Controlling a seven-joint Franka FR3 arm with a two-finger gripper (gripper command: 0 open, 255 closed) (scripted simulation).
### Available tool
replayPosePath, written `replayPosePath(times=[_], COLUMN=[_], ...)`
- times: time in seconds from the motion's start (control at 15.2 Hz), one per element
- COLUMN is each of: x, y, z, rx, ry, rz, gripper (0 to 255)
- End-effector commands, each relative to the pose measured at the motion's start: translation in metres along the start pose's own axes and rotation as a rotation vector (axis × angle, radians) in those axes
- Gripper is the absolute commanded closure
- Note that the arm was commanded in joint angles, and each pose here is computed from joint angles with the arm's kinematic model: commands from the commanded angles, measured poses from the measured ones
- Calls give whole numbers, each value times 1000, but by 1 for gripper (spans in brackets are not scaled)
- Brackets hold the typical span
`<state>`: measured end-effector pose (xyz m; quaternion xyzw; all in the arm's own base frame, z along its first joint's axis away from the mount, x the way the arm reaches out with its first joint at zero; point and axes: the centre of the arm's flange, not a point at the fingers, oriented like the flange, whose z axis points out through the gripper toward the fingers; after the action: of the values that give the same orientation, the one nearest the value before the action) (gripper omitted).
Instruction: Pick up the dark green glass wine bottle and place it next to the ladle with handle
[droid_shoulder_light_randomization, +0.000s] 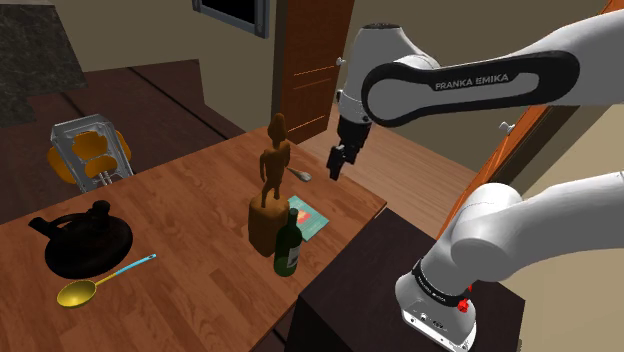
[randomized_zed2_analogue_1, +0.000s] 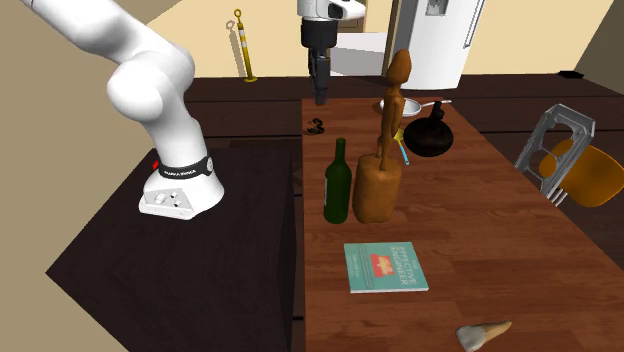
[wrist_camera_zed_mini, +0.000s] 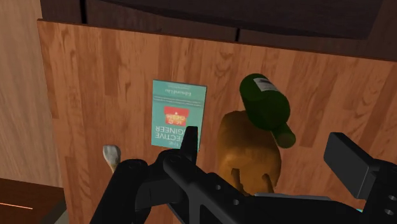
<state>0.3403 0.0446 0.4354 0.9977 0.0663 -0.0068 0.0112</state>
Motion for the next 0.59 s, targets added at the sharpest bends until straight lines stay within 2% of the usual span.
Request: replayPosePath(times=[0.0, 0.53], x=[6, 41], y=[-11, -50], z=[21, 108], rx=[4, 20], ry=[18, 75], rz=[-4, -24], gripper=[0, 0])
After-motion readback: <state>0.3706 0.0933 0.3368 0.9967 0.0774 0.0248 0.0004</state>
